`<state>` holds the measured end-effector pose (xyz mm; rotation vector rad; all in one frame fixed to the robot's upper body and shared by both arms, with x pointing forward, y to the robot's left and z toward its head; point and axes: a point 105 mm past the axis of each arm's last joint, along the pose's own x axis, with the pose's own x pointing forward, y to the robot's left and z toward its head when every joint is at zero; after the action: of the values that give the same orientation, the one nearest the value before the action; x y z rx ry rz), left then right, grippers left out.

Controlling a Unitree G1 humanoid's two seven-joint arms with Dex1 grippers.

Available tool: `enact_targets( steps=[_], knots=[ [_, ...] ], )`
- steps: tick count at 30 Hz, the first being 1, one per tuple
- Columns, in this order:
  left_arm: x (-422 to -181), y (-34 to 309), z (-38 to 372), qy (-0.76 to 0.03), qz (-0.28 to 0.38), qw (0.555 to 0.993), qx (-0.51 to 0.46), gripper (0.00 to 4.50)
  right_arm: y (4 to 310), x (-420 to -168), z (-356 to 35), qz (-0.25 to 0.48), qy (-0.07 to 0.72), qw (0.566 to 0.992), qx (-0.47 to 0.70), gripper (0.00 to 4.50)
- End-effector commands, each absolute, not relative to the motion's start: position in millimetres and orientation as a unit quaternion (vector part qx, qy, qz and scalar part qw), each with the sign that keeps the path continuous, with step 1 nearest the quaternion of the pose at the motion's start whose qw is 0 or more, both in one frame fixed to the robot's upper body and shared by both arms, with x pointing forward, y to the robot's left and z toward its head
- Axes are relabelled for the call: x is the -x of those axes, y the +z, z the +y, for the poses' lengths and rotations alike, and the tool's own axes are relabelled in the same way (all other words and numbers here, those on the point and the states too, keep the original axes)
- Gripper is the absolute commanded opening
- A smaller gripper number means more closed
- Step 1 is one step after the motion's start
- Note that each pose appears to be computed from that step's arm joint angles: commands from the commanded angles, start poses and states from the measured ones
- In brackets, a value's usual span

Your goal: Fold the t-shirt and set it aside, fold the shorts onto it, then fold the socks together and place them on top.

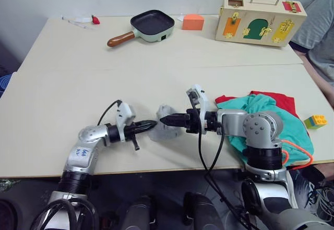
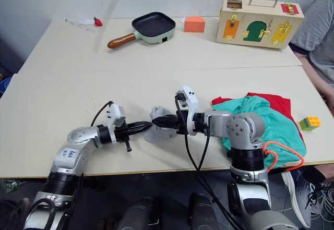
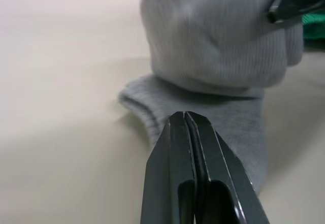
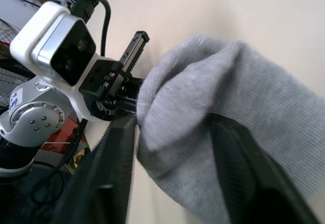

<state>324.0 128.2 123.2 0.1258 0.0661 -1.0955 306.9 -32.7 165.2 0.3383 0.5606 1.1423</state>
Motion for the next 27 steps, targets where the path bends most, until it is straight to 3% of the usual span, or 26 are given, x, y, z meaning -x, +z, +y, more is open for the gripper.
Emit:
enact_targets(
  steps=[1,4,10,14,20,24,27],
  knots=[
    [-321.6,133.9,139.1,-0.515,0.020,0.856,-0.050,0.00,182.6,-287.4,-27.4,0.222,0.607,0.749,-0.149,3.58],
    [-321.7,134.8,153.7,-0.498,0.029,0.865,-0.048,0.00,191.0,-279.0,-33.6,0.194,0.642,0.727,-0.143,4.47],
    [-320.4,149.9,186.2,-0.469,0.026,0.881,-0.058,0.00,196.3,-291.9,-71.8,0.126,0.625,0.757,-0.141,4.47],
    [-312.8,177.2,168.3,-0.518,-0.003,0.855,-0.021,0.00,163.1,-320.7,-84.3,0.087,0.546,0.832,-0.046,3.57],
    [-313.1,184.4,101.1,-0.584,-0.025,0.811,-0.012,0.00,130.0,-322.6,-58.0,0.025,0.550,0.832,0.068,1.55],
    [-330.6,161.3,76.7,-0.566,-0.008,0.823,-0.048,0.00,113.9,-319.7,-44.6,0.004,0.551,0.828,0.105,0.17],
    [-337.9,141.5,81.6,-0.548,0.033,0.832,-0.074,0.00,107.9,-318.8,-45.0,0.004,0.552,0.824,0.125,0.08]
  ],
)
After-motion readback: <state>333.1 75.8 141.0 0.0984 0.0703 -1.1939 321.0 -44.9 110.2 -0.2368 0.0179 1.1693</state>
